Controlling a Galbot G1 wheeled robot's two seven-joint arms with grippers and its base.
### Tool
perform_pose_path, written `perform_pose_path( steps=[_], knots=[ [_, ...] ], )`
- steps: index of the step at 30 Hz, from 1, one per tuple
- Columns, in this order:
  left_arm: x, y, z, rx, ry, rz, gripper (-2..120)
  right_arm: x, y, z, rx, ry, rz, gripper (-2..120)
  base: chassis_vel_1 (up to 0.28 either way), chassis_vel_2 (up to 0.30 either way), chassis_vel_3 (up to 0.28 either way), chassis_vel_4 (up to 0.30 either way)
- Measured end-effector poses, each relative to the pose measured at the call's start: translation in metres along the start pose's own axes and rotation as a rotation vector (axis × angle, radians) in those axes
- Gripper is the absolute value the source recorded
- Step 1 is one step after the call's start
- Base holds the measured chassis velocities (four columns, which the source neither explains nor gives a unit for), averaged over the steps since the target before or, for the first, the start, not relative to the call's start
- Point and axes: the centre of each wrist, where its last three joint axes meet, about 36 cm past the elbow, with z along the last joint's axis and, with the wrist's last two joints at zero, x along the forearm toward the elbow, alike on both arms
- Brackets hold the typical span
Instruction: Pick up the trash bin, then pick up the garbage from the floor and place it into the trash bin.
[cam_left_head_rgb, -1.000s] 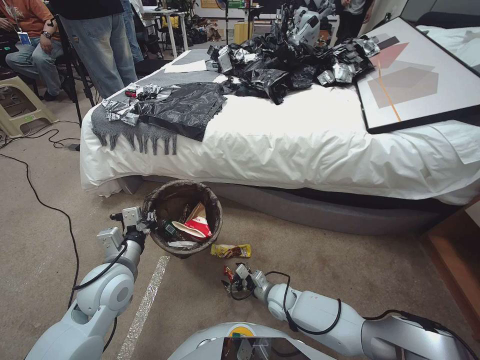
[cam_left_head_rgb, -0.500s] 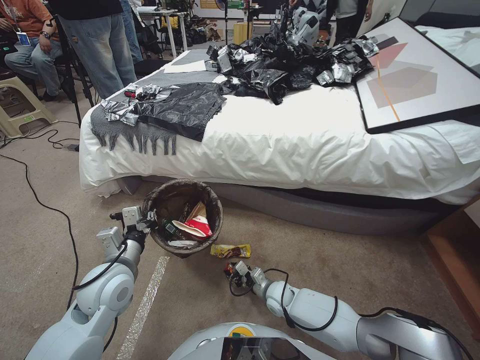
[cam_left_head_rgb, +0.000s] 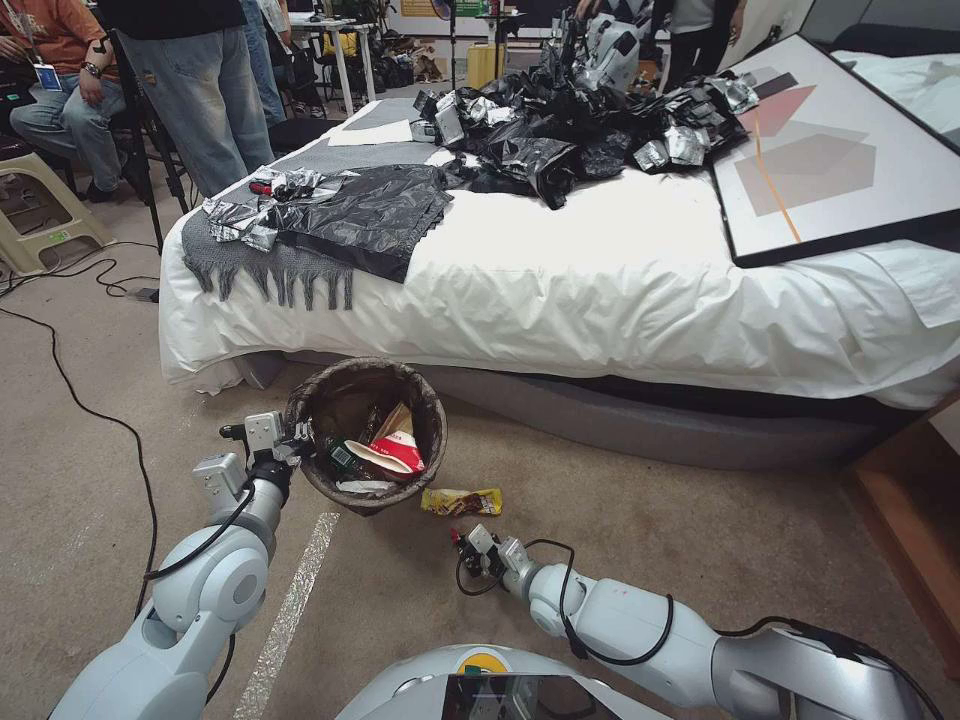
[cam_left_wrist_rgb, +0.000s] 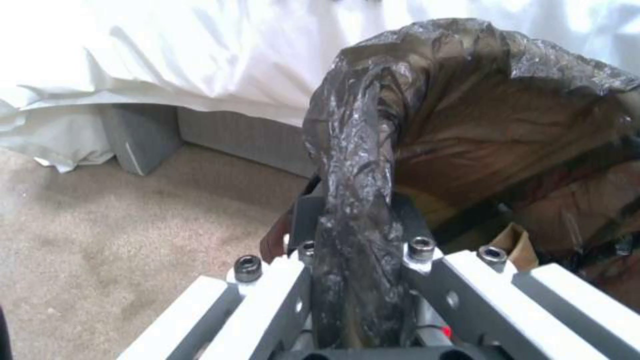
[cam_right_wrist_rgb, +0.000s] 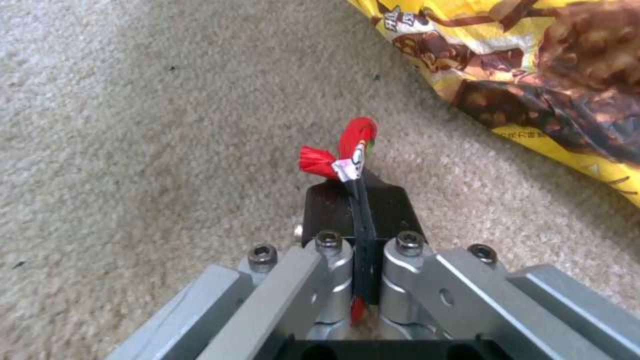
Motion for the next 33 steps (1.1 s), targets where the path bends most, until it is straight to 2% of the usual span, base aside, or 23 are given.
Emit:
perform_pose_path(
  steps=[6,9,16,18,28,33],
  knots=[
    [0.000,0.000,-0.001,-0.003,-0.001,0.000,5,0.010,-0.006,-0.008,0.004,-0.016,0.013,0,0.000,0.000,0.000,0.000],
    [-0.001,0.000,0.000,-0.005,0.002,0.000,5,0.021,-0.010,-0.025,-0.009,-0.047,0.027,0,0.000,0.000,0.000,0.000],
    [-0.002,0.000,0.000,-0.006,0.003,0.000,5,0.027,-0.011,-0.037,-0.015,-0.066,0.030,0,0.000,0.000,0.000,0.000],
    [-0.002,0.000,0.000,-0.007,0.005,-0.001,5,0.034,-0.013,-0.051,-0.025,-0.086,0.037,0,0.000,0.000,0.000,0.000],
    [-0.003,0.000,0.001,-0.008,0.008,-0.001,5,0.041,-0.015,-0.063,-0.034,-0.105,0.042,0,0.000,0.000,0.000,0.000],
    [-0.004,-0.001,0.003,-0.010,0.016,-0.002,5,0.055,-0.017,-0.087,-0.056,-0.142,0.060,0,0.000,0.000,0.000,0.000]
  ],
)
